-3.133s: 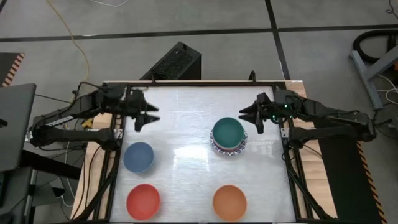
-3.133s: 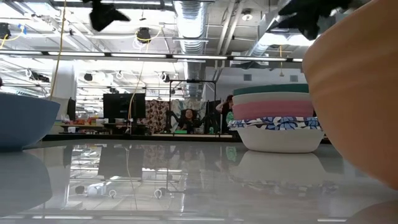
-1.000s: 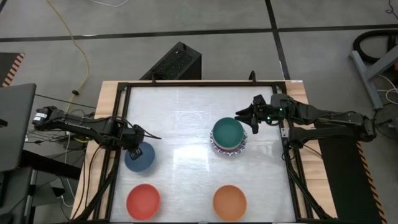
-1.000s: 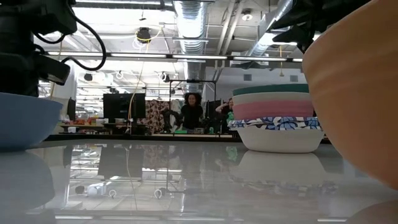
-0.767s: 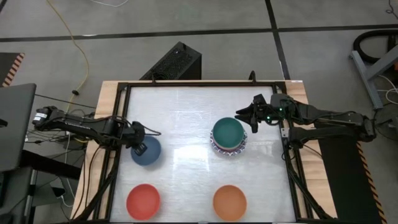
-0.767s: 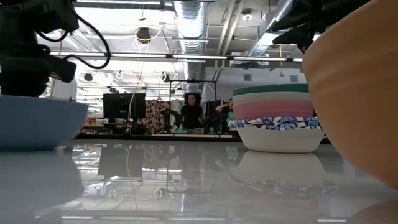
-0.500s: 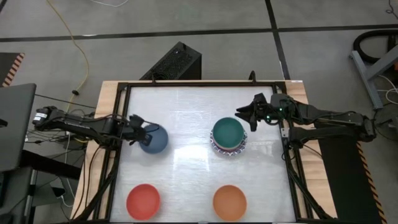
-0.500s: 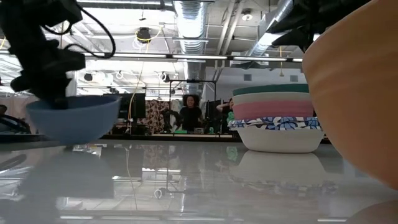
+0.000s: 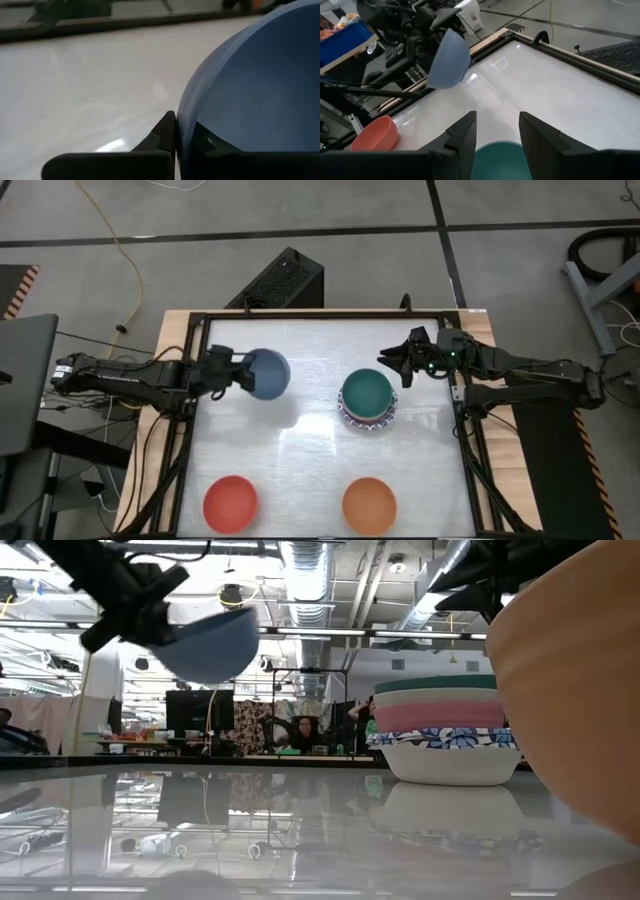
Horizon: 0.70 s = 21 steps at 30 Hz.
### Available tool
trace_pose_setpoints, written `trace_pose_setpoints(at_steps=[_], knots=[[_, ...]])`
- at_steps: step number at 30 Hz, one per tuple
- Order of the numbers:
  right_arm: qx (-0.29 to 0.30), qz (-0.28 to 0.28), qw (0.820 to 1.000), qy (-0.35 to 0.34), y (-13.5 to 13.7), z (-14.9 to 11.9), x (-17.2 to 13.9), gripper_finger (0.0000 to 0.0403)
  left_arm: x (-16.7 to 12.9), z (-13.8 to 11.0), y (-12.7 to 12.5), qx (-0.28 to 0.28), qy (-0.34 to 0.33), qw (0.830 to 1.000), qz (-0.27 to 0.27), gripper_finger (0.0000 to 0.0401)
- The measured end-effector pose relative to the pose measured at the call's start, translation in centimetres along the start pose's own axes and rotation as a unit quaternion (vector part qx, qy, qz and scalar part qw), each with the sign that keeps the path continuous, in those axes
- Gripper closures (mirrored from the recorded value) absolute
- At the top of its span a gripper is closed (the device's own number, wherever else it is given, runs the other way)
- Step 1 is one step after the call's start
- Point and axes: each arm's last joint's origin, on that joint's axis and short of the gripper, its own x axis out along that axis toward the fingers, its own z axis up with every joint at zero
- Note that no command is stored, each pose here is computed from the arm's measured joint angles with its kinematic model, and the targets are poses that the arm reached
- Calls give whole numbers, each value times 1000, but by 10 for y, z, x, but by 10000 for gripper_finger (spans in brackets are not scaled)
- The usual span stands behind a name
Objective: Nest bowls inside each other
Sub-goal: Stack the blue bowl on top of the dark green bowl
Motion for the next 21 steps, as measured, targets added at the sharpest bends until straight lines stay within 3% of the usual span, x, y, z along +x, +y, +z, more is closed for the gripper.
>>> trace_pose_setpoints(at_steps=[12,21], knots=[[1,30,997,-67,6,13,-1,235,8,41,-10,-2,-125,991,-50,401],[9,-27,992,-126,5,19,-1,235,13,57,-13,36,-167,982,-76,401]])
